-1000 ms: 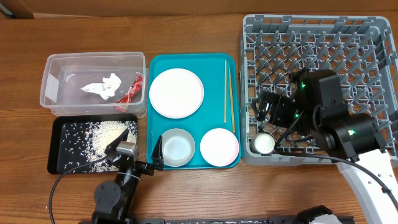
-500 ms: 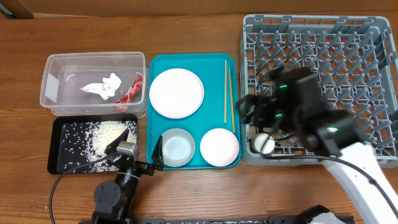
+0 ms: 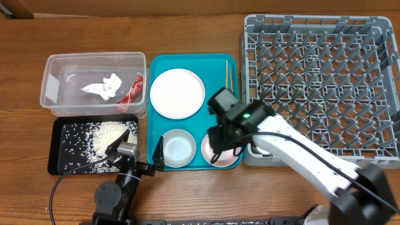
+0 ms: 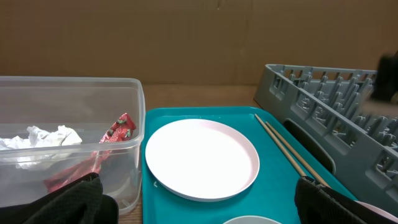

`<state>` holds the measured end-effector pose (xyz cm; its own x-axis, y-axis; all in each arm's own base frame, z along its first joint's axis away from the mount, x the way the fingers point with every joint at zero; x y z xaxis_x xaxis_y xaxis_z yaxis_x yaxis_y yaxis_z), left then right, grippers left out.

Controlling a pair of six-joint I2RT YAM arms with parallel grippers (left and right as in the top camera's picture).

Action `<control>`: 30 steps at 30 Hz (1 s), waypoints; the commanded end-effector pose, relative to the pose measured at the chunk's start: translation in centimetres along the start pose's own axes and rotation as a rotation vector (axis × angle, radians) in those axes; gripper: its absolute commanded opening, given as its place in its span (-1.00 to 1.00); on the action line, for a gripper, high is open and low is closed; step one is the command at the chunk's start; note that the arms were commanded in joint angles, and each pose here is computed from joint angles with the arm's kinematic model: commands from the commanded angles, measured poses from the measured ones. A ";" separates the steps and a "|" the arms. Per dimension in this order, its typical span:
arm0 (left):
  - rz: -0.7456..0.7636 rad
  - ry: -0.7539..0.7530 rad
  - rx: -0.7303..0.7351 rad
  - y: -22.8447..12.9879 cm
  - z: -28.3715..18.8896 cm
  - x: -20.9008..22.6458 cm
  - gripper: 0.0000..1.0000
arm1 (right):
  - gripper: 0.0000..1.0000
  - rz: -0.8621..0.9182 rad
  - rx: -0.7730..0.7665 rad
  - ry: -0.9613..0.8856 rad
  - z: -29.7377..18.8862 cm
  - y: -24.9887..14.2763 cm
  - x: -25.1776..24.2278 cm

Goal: Sort waste into correct bins and load items into the dishwasher
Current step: 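Grasp the grey bowl with the right gripper and carry it to the rack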

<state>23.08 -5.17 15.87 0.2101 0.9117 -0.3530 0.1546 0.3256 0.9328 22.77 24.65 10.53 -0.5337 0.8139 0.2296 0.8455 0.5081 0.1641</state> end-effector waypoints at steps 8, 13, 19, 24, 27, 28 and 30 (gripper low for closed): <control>0.001 -0.012 -0.001 0.0 0.0 -0.2 1.00 | -0.05 -0.090 -0.121 0.111 2.4 4.1 3.3; 0.001 -0.012 -0.001 0.0 0.0 -0.2 1.00 | -0.11 -0.148 -0.148 0.094 4.9 5.7 2.9; 0.001 -0.012 -0.001 0.0 0.0 -0.2 1.00 | -0.54 -0.142 -0.068 0.126 7.8 4.7 3.3; 0.001 -0.012 -0.001 0.0 0.0 -0.2 1.00 | -0.92 -0.149 -0.086 0.120 6.7 5.5 3.7; 0.001 -0.012 -0.001 0.0 0.0 -0.2 1.00 | -0.92 -0.140 -0.110 0.084 4.6 6.7 3.4; 0.001 -0.012 -0.001 0.0 0.0 -0.2 1.00 | -0.92 -0.133 -0.120 0.058 3.7 7.2 3.0; 0.001 -0.012 -0.001 0.0 0.0 -0.2 1.00 | -0.92 -0.106 -0.150 -0.016 1.3 8.2 1.7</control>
<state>23.08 -5.17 15.86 0.2100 0.9117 -0.3531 0.1550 0.3255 0.9327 25.31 30.68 6.13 -0.6279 0.7316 0.2657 0.7782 0.5953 0.1999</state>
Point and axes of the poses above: each gripper's point midway between its finger pads, its own z axis out along the fingers, its own x axis along the line the jaws close on, y = z × x, the point moved 1 cm from there along -z, back along the fingers, and after that the axes turned 13 degrees about -z, right-handed, at the moved point
